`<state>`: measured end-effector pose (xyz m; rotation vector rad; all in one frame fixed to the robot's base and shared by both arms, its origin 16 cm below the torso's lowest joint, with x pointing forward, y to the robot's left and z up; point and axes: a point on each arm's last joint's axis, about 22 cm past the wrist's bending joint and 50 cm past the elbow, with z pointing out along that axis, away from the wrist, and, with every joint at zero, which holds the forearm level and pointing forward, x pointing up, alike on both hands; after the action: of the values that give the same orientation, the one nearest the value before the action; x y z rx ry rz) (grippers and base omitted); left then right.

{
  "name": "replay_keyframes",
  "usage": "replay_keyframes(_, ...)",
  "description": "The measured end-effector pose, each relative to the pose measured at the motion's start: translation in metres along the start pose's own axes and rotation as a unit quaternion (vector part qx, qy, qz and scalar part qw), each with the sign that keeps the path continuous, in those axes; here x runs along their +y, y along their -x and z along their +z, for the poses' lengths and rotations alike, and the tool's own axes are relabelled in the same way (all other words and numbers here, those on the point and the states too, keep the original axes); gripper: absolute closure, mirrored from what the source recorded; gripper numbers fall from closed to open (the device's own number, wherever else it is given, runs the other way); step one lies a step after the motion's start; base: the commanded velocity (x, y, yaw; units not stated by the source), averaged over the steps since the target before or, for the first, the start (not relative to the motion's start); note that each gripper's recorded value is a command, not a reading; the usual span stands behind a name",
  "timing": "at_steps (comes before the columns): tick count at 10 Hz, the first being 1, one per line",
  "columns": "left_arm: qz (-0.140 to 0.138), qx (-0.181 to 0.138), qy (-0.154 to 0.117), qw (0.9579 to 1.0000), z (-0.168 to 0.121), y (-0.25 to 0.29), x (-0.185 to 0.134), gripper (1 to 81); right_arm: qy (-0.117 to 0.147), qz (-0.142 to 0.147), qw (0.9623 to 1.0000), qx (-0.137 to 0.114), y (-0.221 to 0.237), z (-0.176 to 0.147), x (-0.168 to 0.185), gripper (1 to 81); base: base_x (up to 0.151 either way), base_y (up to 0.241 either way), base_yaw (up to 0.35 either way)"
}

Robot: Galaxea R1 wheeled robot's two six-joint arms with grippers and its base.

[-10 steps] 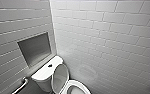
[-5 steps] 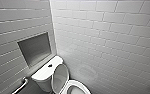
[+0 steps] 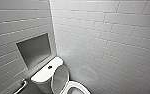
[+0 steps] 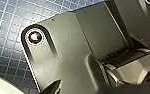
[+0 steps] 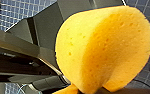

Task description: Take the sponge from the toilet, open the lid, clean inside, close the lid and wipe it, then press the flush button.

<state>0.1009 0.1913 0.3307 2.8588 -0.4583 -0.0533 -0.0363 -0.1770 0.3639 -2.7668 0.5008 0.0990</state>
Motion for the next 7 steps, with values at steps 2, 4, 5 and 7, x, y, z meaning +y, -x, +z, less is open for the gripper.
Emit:
replay_keyframes(2,0.002,0.014,-0.003,0.9999,-0.001,-0.018,-0.005,1.0,-0.002,-0.007,0.9998,0.016,-0.020,0.001,-0.003,81.1,0.095,0.000,0.000)
replay_keyframes(4,0.001,0.006,-0.002,1.0000,0.000,-0.007,-0.003,1.0,-0.001,-0.004,1.0000,0.007,-0.006,0.001,-0.002,81.1,0.110,0.000,0.000)
replay_keyframes(5,0.001,0.006,-0.002,1.0000,0.000,-0.007,-0.003,1.0,0.000,-0.005,1.0000,0.009,-0.007,0.000,-0.001,81.1,0.117,0.000,0.000)
replay_keyframes(7,0.001,0.008,-0.002,1.0000,0.000,-0.008,-0.003,1.0,-0.001,-0.005,0.9999,0.010,-0.010,0.001,-0.001,81.1,0.116,0.000,0.000)
